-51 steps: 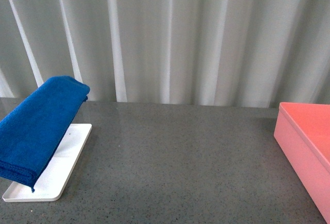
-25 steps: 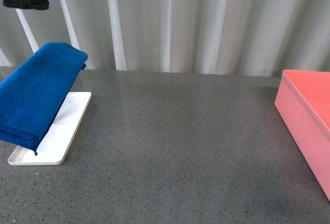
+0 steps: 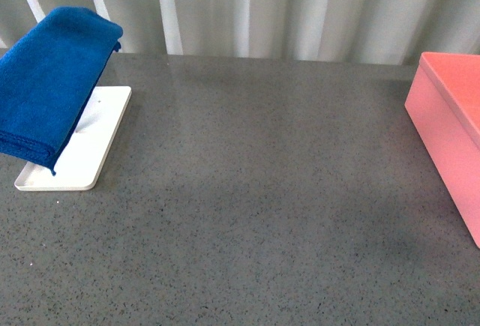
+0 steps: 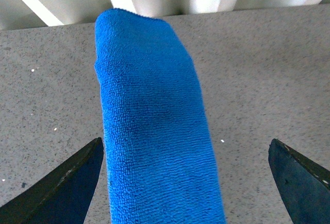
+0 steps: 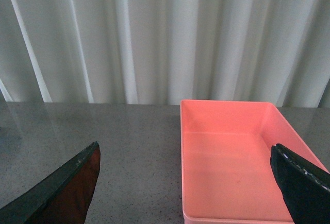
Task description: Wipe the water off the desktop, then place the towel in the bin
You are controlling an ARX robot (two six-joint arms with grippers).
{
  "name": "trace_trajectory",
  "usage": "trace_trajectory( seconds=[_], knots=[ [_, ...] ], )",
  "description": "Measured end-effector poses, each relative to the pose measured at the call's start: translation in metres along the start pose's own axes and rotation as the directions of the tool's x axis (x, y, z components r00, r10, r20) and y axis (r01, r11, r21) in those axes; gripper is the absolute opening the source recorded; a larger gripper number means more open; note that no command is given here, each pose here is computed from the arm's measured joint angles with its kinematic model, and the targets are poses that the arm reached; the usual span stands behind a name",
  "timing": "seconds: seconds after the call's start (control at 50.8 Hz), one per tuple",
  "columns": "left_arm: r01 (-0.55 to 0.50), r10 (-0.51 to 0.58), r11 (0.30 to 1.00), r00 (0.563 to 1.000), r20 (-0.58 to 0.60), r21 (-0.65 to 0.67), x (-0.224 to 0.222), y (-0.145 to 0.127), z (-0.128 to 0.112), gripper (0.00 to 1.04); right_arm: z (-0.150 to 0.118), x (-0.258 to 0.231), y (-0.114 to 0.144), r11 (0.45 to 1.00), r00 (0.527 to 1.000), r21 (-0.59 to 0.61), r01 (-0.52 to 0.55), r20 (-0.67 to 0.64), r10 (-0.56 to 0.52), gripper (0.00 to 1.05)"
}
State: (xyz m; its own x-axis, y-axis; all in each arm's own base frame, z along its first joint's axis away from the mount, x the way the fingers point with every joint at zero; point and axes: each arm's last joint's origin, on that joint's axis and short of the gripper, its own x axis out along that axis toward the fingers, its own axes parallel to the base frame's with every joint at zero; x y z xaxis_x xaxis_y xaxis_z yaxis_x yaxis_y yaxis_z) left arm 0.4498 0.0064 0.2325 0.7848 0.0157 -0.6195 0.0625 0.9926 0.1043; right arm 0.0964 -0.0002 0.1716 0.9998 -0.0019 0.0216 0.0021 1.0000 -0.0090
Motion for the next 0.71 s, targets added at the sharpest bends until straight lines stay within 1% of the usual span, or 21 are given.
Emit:
trace_trajectory(
  seconds=[0.099, 0.355, 0.512, 0.709],
  knots=[
    [-0.003, 0.003, 1.000, 1.000, 0.005, 0.014, 0.010, 0.001, -0.004, 0.98, 0.000, 0.000, 0.000, 1.000, 1.000, 0.000, 0.000, 0.000, 0.000, 0.98],
    [-0.032, 0.033, 0.999, 0.999, -0.028, 0.031, 0.026, 0.003, -0.015, 0.98, 0.000, 0.000, 0.000, 1.000, 1.000, 0.000, 0.000, 0.000, 0.000, 0.98],
    [-0.031, 0.032, 0.999, 0.999, -0.026, 0.036, 0.029, 0.002, -0.021, 0.98, 0.000, 0.000, 0.000, 1.000, 1.000, 0.000, 0.000, 0.000, 0.000, 0.98],
    [-0.047, 0.048, 0.998, 0.997, -0.052, 0.034, 0.039, 0.004, -0.034, 0.98, 0.000, 0.000, 0.000, 1.000, 1.000, 0.000, 0.000, 0.000, 0.000, 0.98]
  ],
)
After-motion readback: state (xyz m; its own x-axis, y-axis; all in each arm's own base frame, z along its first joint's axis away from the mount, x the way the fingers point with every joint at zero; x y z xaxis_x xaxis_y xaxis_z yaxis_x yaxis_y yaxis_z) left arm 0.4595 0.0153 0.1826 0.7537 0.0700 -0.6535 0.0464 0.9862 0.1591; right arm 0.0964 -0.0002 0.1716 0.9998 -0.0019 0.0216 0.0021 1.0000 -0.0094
